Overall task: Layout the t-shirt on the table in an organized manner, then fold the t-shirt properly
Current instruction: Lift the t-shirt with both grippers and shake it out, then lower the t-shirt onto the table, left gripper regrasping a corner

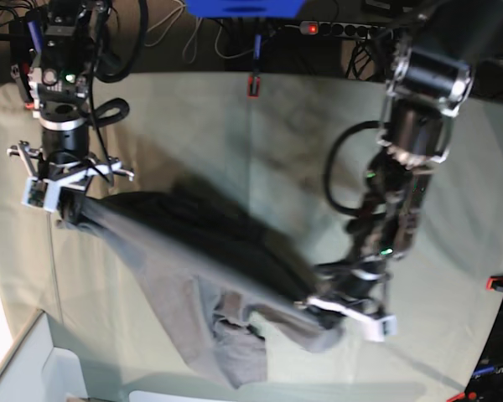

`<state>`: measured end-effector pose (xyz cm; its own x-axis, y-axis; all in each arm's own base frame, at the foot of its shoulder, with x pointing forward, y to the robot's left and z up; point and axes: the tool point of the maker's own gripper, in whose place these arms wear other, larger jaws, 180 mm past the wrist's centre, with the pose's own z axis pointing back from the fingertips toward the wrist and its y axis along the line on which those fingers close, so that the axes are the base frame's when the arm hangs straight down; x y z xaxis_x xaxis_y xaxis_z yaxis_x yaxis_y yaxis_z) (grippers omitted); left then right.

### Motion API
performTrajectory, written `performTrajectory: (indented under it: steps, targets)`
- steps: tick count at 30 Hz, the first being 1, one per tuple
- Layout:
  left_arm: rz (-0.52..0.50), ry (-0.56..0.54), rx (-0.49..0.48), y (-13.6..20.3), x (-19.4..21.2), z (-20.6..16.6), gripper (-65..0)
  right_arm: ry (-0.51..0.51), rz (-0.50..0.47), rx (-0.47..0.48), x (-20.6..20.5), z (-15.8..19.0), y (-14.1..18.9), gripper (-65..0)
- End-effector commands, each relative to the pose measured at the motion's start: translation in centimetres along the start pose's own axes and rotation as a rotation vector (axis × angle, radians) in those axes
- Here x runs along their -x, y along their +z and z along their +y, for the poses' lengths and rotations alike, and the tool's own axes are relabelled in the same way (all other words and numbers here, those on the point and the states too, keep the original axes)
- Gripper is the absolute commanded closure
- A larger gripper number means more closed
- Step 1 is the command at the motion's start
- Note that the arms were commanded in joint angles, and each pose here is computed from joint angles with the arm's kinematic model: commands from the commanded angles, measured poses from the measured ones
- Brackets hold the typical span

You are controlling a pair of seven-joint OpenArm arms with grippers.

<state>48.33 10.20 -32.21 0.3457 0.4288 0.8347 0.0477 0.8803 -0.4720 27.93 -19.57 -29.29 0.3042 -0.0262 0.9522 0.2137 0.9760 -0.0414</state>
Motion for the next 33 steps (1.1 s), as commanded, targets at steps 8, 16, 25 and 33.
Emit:
performTrajectory:
  steps: [8,16,25,33]
  targets:
    - [-0.254,-0.017,0.009,8.3,-11.4,2.4,-0.1,-0.005,-0.082,-0.111,-2.4,4.2,0.6,0.0]
    - [-0.320,-0.001,-0.071,12.5,-14.9,5.5,-0.1,-0.014,-0.109,-0.155,-3.5,5.9,0.2,0.0]
    - [-0.185,0.070,-0.042,4.7,-13.0,4.2,-0.1,-0.018,-0.137,-0.150,-4.8,6.0,-1.0,0.0]
    - [-0.078,0.120,-0.033,3.3,-10.3,3.6,-4.2,-0.019,-0.082,-0.123,-4.4,5.3,-2.5,0.0]
